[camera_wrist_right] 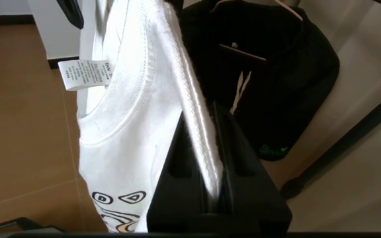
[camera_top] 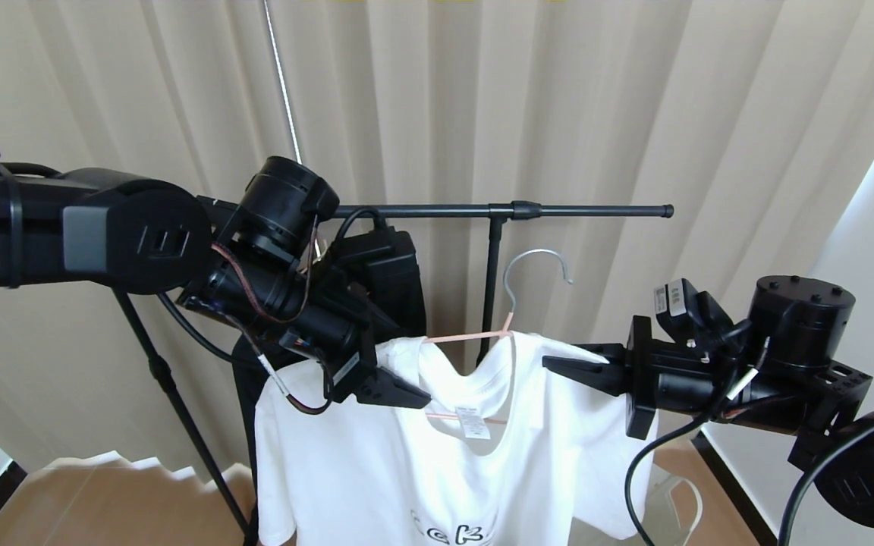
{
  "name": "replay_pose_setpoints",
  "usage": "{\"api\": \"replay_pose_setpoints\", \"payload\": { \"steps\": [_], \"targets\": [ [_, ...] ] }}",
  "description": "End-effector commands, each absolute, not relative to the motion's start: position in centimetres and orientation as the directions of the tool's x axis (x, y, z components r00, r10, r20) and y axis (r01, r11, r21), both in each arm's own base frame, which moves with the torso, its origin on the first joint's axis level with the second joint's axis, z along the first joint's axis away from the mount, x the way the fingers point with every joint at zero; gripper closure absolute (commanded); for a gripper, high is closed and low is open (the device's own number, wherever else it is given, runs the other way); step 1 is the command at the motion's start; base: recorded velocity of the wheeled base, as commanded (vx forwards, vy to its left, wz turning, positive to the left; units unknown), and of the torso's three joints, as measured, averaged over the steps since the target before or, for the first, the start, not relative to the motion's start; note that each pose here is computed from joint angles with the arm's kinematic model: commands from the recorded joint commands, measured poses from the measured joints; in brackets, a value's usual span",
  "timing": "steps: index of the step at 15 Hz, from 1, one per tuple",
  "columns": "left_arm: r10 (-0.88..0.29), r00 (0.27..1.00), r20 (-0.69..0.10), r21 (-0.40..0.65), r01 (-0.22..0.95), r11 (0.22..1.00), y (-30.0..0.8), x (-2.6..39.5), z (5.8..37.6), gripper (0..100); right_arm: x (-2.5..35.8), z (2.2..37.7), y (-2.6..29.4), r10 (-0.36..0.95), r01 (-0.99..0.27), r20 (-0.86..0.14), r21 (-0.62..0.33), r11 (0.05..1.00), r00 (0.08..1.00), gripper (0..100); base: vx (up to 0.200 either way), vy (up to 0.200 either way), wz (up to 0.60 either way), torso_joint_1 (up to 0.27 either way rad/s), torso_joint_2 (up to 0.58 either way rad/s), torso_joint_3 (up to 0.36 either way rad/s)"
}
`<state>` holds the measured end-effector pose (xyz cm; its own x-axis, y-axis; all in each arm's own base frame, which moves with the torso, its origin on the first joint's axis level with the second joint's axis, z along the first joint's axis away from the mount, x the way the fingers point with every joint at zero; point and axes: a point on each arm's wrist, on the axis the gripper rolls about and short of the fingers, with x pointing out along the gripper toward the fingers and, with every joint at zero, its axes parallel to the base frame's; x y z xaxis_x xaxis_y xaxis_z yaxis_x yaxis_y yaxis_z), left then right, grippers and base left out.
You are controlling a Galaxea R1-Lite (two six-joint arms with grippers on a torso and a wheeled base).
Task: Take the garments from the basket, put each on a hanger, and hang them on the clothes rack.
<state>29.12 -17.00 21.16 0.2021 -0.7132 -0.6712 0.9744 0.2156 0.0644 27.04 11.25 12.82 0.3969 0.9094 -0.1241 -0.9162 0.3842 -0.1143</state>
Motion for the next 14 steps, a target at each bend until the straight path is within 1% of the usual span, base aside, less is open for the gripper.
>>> {"api": "replay_pose_setpoints", "payload": {
  "steps": [1, 13, 14],
  "targets": [
    [-0.715, 0.206, -0.668, 0.069, 0.974, 0.216, -16.92, 29.00, 21.37, 100, 27.07, 12.81, 11.23, 0.909, -0.916, -0.124, -0.114, 0.385, 0.397, 100, 0.000, 0.000, 0.00, 0.000, 0.00, 0.000],
    [-0.722, 0.226, -0.654, 0.087, 0.971, 0.225, -16.40, 28.35, 22.32, 100, 26.92, 13.24, 11.22, 0.908, -0.913, -0.114, -0.120, 0.390, 0.403, 100, 0.000, 0.000, 0.00, 0.000, 0.00, 0.000],
    [-0.723, 0.227, -0.653, 0.083, 0.970, 0.229, -16.38, 28.32, 22.37, 100, 26.92, 13.32, 11.22, 0.908, -0.913, -0.112, -0.119, 0.391, 0.404, 0, 0.000, 0.000, 0.00, 0.000, 0.00, 0.000]
  ]
}}
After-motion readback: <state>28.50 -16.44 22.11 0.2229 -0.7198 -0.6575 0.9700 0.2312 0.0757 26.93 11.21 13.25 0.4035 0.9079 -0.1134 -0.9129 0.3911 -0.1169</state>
